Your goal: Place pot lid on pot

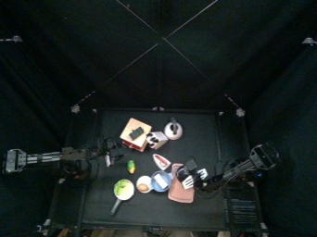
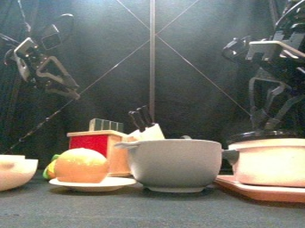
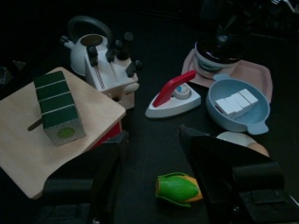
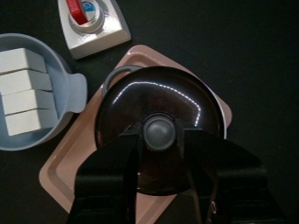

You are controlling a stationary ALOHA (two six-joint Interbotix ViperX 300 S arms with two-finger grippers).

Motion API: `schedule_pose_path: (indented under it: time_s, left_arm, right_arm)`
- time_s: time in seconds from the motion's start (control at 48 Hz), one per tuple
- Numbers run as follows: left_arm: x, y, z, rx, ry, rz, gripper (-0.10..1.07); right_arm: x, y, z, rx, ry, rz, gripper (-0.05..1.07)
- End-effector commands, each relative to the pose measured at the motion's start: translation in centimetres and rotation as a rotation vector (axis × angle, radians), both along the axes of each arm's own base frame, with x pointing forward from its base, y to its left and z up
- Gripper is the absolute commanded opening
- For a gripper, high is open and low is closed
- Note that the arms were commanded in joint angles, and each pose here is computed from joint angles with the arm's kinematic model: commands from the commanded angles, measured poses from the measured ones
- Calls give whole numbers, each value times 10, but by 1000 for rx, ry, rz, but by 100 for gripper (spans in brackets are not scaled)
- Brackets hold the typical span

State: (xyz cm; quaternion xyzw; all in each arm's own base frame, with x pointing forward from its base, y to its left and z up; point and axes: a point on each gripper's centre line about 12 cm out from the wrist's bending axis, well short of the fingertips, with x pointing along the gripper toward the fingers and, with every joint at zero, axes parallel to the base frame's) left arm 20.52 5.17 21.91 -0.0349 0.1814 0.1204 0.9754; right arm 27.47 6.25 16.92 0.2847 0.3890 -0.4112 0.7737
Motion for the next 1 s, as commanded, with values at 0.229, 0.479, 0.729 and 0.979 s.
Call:
schedule_pose_path:
  time_s: [0.229, 0.479, 0.729, 0.979]
  left_arm:
    - [2, 0, 5, 5, -14, -2, 87]
    - [2, 1, 6, 5, -17, -1, 87]
    - [2, 1, 5, 5, -16, -1, 87]
    - [2, 1, 6, 5, -17, -1, 87]
  right_arm:
    - [-1, -2, 11, 11, -33, -6, 54]
    - [-4, -3, 10, 0, -21, -13, 54]
    - [-3, -1, 5, 15, -22, 4, 54]
    - [-4, 1, 0, 48, -19, 7, 54]
